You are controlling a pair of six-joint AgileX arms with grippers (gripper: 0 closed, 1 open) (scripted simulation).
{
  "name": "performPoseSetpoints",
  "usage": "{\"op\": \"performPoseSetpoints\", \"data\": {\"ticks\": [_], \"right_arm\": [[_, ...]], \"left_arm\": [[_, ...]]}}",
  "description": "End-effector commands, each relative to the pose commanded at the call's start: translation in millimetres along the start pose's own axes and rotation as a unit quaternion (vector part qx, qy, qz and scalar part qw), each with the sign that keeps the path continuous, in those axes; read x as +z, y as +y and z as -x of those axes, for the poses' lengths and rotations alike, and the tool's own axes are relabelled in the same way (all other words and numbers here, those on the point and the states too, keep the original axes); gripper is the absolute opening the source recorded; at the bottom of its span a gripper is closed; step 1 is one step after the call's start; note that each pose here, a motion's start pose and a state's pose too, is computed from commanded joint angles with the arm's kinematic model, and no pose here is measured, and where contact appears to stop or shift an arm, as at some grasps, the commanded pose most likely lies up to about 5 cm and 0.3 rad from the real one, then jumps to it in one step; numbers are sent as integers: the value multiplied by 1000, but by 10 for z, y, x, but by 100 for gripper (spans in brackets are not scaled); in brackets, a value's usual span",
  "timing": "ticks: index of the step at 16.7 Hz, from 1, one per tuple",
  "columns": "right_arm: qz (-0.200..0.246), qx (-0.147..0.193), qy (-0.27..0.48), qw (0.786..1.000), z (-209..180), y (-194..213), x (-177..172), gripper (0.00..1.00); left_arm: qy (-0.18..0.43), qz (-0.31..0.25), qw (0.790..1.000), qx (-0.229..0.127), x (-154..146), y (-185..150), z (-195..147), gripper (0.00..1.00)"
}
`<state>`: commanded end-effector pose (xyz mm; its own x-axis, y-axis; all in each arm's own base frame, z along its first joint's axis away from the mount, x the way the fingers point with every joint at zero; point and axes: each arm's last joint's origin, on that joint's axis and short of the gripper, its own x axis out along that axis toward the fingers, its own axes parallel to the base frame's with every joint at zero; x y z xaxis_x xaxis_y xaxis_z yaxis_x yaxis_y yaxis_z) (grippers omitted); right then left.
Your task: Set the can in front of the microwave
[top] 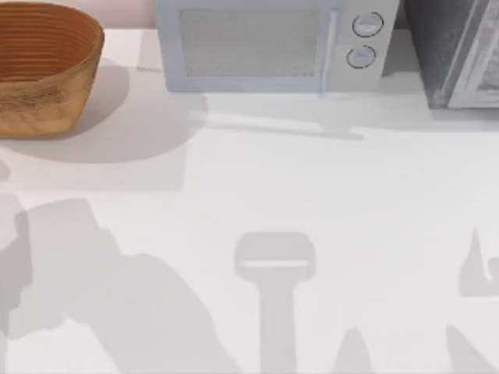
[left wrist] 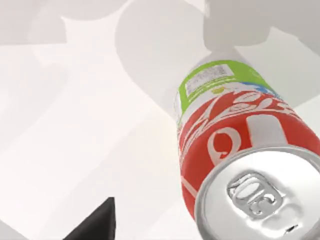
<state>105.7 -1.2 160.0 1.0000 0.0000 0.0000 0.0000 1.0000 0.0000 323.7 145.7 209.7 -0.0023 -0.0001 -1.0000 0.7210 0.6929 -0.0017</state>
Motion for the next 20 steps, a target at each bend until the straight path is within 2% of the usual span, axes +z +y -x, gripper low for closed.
{"op": "performPoseSetpoints", "data": {"ticks": [6,11,20], "right_arm": [[0,0,0,1000,0,0,0,100],[0,0,0,1000,0,0,0,100],[0,0,0,1000,0,0,0,100]], "left_arm": [[0,0,1000,1,-8,4,-459,100],[0,0,1000,0,-10,1,-496,100],[0,0,1000,0,-10,1,-496,32]]}}
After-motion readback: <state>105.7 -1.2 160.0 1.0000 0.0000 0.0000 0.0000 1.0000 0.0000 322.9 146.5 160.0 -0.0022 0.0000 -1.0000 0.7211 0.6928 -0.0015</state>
